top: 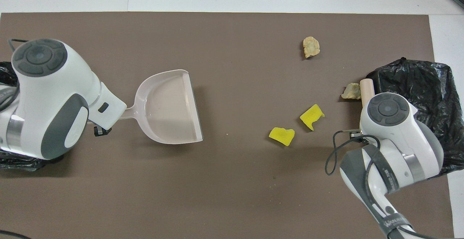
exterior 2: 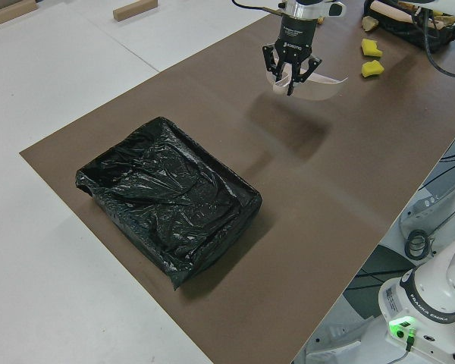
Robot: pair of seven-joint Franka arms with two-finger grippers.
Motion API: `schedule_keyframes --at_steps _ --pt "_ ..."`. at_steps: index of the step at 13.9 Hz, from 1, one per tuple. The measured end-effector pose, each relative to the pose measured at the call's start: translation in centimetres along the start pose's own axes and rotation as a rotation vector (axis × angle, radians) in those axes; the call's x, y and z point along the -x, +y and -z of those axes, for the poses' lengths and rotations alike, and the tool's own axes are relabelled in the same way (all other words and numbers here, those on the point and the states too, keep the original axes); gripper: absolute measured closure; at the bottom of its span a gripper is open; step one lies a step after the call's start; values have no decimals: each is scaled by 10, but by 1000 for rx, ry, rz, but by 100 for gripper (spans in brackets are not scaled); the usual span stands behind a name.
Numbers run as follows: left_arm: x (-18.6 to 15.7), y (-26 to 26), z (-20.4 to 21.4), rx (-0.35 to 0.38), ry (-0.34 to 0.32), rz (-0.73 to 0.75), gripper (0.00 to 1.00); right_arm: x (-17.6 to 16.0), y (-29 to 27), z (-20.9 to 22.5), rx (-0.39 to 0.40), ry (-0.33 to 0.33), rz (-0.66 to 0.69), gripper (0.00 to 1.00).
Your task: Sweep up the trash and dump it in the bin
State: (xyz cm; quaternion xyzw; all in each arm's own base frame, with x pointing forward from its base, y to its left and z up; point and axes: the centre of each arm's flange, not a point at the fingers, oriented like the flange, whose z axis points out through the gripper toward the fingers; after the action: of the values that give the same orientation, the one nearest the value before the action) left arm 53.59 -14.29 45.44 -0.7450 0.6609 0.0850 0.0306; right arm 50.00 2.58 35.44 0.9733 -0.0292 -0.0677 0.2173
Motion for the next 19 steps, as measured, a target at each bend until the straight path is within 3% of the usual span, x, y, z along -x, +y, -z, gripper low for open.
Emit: schedule_keyframes --at_steps 5,11,19 --pt "-15 37 -34 18 -18 -19 68 -3 -24 -2 -17 17 109 74" --pt "-50 63 -54 30 -39 33 68 21 -83 26 -133 -22 226 74" --pt "-78 80 -67 -10 -19 88 68 56 -163 65 -319 -33 218 74"
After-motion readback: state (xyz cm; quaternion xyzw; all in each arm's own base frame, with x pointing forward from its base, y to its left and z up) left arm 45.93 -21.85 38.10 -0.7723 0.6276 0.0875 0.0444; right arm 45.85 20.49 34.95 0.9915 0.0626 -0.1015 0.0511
